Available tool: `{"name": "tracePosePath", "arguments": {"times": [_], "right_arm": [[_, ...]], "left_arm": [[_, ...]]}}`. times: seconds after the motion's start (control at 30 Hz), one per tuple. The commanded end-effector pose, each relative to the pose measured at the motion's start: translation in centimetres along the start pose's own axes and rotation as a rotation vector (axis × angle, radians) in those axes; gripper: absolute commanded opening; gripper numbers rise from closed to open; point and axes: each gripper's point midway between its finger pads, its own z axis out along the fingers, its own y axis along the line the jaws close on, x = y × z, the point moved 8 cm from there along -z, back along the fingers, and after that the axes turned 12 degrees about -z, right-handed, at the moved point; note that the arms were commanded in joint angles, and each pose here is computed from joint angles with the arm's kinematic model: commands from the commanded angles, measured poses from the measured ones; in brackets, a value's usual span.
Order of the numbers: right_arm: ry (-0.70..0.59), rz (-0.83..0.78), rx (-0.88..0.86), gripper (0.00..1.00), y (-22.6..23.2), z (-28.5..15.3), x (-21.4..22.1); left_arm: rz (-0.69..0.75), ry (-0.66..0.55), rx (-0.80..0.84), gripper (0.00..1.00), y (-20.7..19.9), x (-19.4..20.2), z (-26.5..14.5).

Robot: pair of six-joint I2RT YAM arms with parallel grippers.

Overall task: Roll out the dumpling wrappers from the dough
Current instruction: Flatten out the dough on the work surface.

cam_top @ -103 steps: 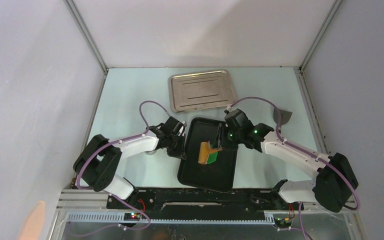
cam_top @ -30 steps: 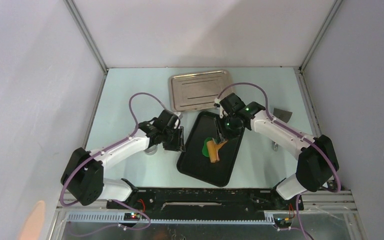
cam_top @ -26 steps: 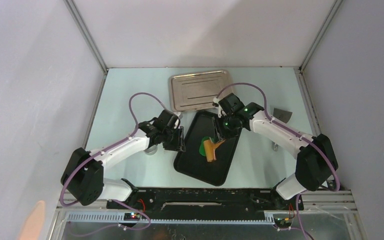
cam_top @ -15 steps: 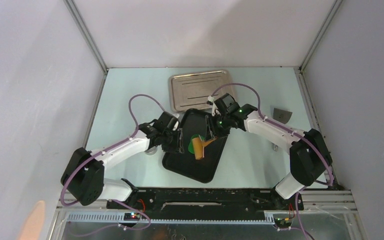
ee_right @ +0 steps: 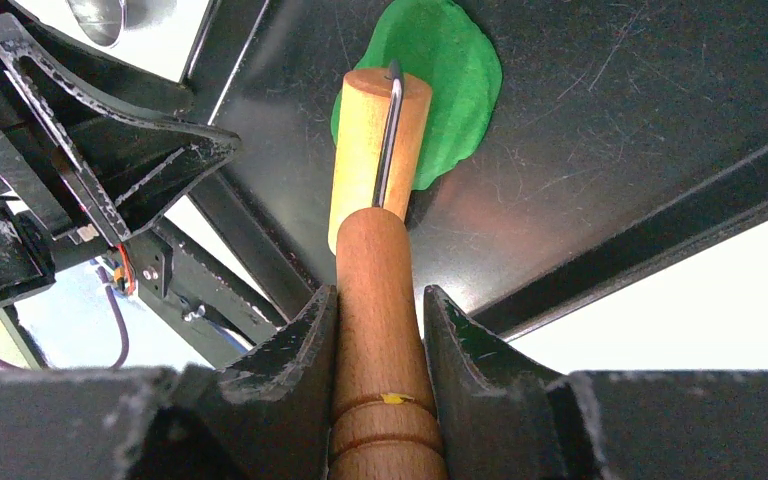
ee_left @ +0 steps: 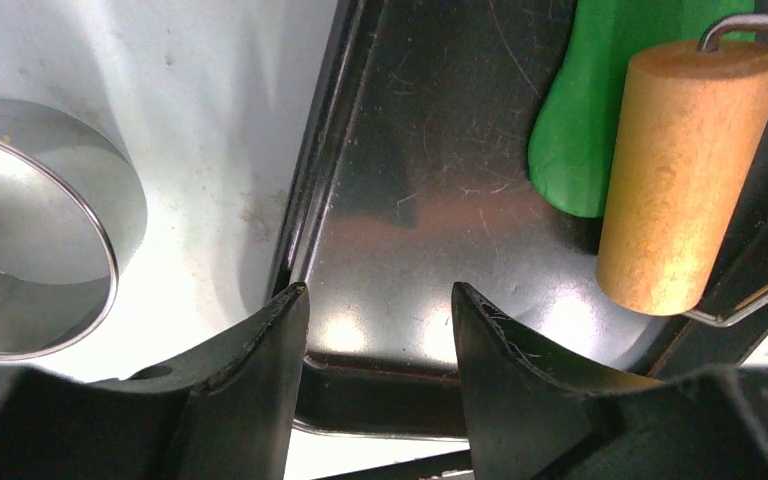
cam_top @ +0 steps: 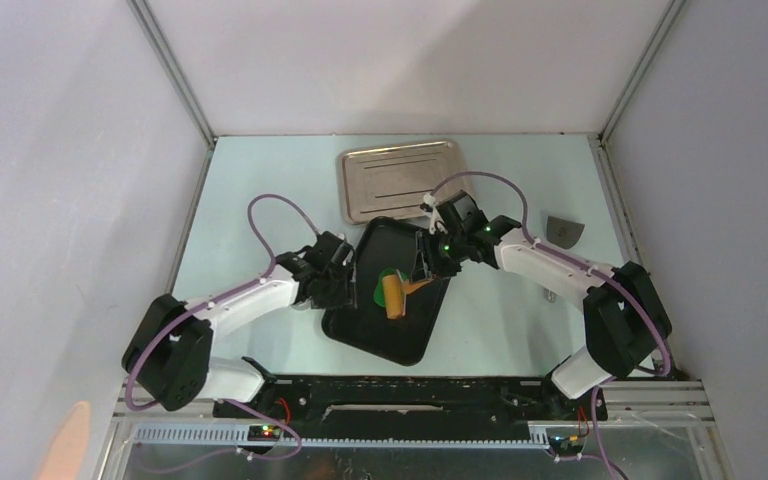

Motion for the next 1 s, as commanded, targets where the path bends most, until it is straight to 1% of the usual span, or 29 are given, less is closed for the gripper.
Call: {"name": "tracePosePath", "arguments": {"times": [0.0, 0.27, 0.4, 0.53, 0.6, 0.7, 0.73, 0.83, 0.97], "right_arm": [[0.35, 0.027, 0.316, 0.0, -5.2, 1.4, 8.1], [0.306, 0.016, 0.309, 0.0, -4.3, -1.1, 8.1], [0.307, 0.051, 0.351, 0.0, -4.8, -2.5, 8.4], [0.257, 0.08, 0.356, 0.0, -4.9, -4.2, 8.4], [0.232, 0.09, 0.356, 0.0, -4.8, -4.9, 8.3], [0.244, 0.106, 0.376, 0.0, -5.2, -5.1, 8.5], [0.245, 0.105, 0.373, 0.0, -5.3, -5.0, 8.5], [0.227, 0.103, 0.346, 0.0, -5.0, -4.6, 8.2], [0.242, 0.106, 0.34, 0.0, -5.1, -4.2, 8.3]], "left_arm": [[-0.037, -0.08, 0.014, 0.58, -0.7, -1.6, 0.2], [-0.025, -0.094, 0.017, 0.57, -1.4, -2.9, 0.0], [0.007, -0.086, 0.025, 0.57, -1.7, -3.3, -0.7], [0.026, -0.079, 0.038, 0.57, -1.7, -3.2, -1.1], [0.03, -0.072, 0.042, 0.6, -1.7, -3.1, -0.9], [0.025, -0.065, 0.021, 0.7, -1.5, -3.1, -0.2], [0.022, -0.067, 0.01, 0.71, -1.5, -3.2, -0.1], [0.007, -0.071, -0.034, 0.72, -1.1, -3.8, 0.4], [0.004, -0.054, -0.012, 0.68, -1.2, -4.3, 1.1]]}}
